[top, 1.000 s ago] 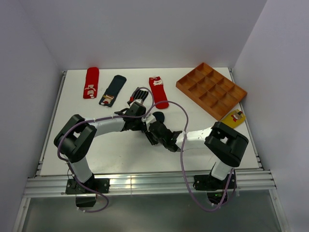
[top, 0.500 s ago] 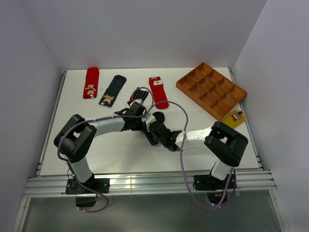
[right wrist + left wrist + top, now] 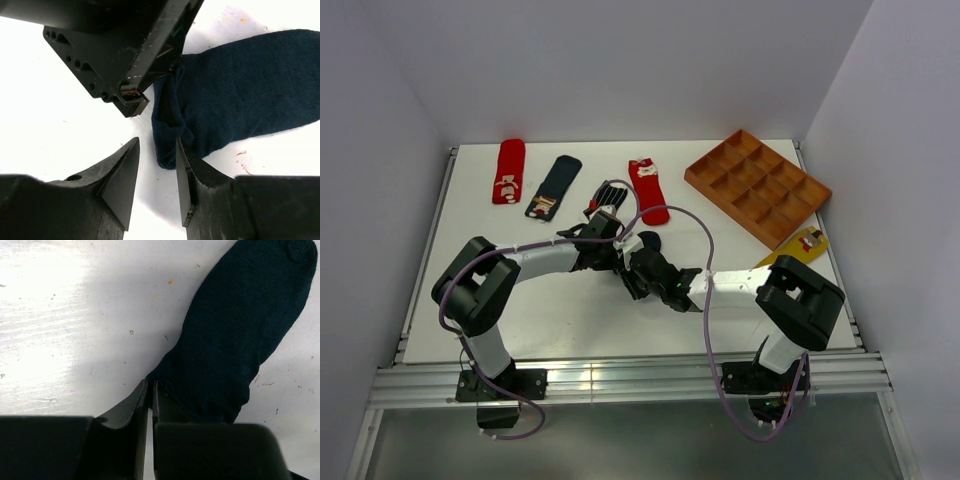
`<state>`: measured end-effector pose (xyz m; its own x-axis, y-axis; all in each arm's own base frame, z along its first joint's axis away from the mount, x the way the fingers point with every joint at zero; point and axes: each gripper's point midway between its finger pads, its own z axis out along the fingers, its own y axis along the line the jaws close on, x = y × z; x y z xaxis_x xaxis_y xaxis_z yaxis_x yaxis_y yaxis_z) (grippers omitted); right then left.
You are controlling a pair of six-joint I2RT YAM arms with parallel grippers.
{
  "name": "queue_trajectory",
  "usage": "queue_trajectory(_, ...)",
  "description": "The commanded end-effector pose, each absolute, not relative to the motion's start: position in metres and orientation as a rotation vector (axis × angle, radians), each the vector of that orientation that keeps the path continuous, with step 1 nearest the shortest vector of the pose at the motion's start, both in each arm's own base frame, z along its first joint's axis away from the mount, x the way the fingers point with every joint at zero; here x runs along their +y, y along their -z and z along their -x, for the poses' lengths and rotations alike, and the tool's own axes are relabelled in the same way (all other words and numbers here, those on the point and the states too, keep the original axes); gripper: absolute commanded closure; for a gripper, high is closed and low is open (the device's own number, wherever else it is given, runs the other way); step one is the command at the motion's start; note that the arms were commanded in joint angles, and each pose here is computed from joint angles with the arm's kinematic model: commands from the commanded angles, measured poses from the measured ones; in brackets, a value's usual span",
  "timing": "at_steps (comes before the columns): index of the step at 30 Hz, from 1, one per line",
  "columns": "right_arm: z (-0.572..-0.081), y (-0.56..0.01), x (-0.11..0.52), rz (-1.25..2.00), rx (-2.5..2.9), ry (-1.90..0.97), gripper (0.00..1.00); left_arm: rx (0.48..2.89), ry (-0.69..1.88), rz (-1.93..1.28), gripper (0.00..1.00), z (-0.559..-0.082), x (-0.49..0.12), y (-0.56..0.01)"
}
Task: Roll the socks
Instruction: Roll the sock at the center of the board.
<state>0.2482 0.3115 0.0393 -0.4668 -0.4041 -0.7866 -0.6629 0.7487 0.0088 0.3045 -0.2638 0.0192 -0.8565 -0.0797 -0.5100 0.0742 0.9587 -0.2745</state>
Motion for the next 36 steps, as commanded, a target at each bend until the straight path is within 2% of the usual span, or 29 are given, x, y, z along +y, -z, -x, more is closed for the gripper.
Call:
queue_trajectory(1, -0.262, -0.078, 0.332, 0.739, 2.020, -0.497, 0.58, 2.734, 0.300, -0.069, 0.89, -0.271, -0.250, 0.014)
queue_trajectory(8, -0.262, -0.085, 0.337, 0.744, 2.003, -0.513, 0.62, 2.739, 0.295, -0.070, 0.89, -0.270, -0.249, 0.015)
queue_trajectory(17, -0.266, -0.075, 0.338, 0.754, 2.015, -0.484, 0.61, 2.744, 0.291, -0.077, 0.89, -0.269, -0.248, 0.017)
queue_trajectory(36, -0.256, -0.010, 0.292, 0.757, 2.228, -0.253, 0.60, 2.743, 0.291, -0.065, 0.90, -0.269, -0.248, 0.016)
